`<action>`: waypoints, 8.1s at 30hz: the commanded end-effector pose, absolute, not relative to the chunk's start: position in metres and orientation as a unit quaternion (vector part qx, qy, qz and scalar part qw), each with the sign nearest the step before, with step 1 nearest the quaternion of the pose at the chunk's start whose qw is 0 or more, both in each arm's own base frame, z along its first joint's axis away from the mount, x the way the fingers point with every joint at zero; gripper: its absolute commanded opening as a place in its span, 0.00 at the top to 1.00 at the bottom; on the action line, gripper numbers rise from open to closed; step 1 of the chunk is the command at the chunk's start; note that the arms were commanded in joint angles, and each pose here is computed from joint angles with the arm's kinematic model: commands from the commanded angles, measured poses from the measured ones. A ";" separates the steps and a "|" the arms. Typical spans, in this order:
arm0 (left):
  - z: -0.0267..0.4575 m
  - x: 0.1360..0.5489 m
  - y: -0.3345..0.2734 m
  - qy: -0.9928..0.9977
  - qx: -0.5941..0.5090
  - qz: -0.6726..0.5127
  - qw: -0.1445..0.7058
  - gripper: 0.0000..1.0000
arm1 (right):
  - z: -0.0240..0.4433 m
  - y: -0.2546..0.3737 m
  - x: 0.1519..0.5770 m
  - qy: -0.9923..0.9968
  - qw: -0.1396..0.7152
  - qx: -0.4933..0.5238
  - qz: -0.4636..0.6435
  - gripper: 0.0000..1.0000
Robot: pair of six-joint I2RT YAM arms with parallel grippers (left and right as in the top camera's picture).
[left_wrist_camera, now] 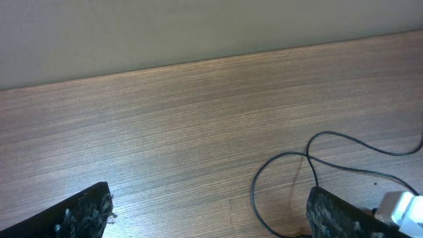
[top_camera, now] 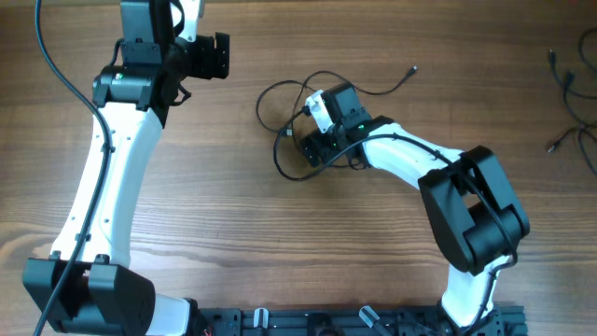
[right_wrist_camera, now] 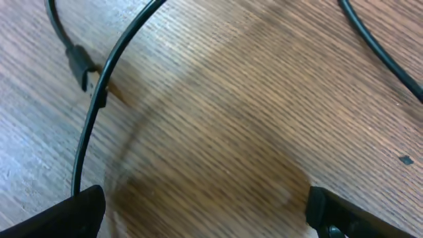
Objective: Untangle cables
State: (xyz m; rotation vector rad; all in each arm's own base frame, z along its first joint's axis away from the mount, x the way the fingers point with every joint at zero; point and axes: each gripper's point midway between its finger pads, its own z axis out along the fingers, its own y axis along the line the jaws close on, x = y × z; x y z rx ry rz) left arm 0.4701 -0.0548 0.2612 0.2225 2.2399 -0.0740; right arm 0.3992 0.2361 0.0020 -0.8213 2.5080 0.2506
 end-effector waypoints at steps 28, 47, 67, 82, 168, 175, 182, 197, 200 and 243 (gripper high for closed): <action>0.267 0.468 -0.049 0.896 0.079 -0.026 0.436 0.04 | 0.053 0.271 0.443 0.902 0.303 -0.279 0.131 0.00; 0.269 0.469 -0.049 0.894 0.079 -0.026 0.440 0.04 | 0.036 0.297 0.439 0.904 0.311 -0.266 0.123 0.00; 0.270 0.469 -0.050 0.893 0.080 -0.028 0.442 0.04 | 0.017 0.297 0.433 0.920 0.288 -0.235 0.125 0.00; 0.270 0.469 -0.052 0.893 0.082 -0.032 0.442 0.04 | 0.007 0.297 0.427 0.924 0.274 -0.235 0.122 0.00; 0.305 0.455 -0.046 0.876 0.076 -0.022 0.476 0.00 | 0.153 0.247 0.497 0.922 0.371 -0.105 -0.015 0.96; 0.305 0.455 -0.046 0.875 0.076 -0.022 0.477 0.00 | 0.277 0.204 0.522 0.893 0.448 -0.044 -0.017 0.96; 0.305 0.455 -0.046 0.875 0.076 -0.022 0.477 0.00 | 0.376 0.166 0.518 0.854 0.520 -0.022 -0.020 0.96; 0.301 0.452 -0.052 0.880 0.084 -0.036 0.467 0.00 | 0.592 0.058 0.425 0.704 0.700 0.073 -0.096 0.96; 0.301 0.452 -0.052 0.880 0.084 -0.036 0.467 0.00 | 0.602 0.038 0.410 0.699 0.701 0.074 -0.121 0.96; 0.300 0.451 -0.052 0.880 0.092 -0.031 0.466 0.00 | 0.508 -0.327 0.260 0.630 0.528 0.459 -0.338 0.96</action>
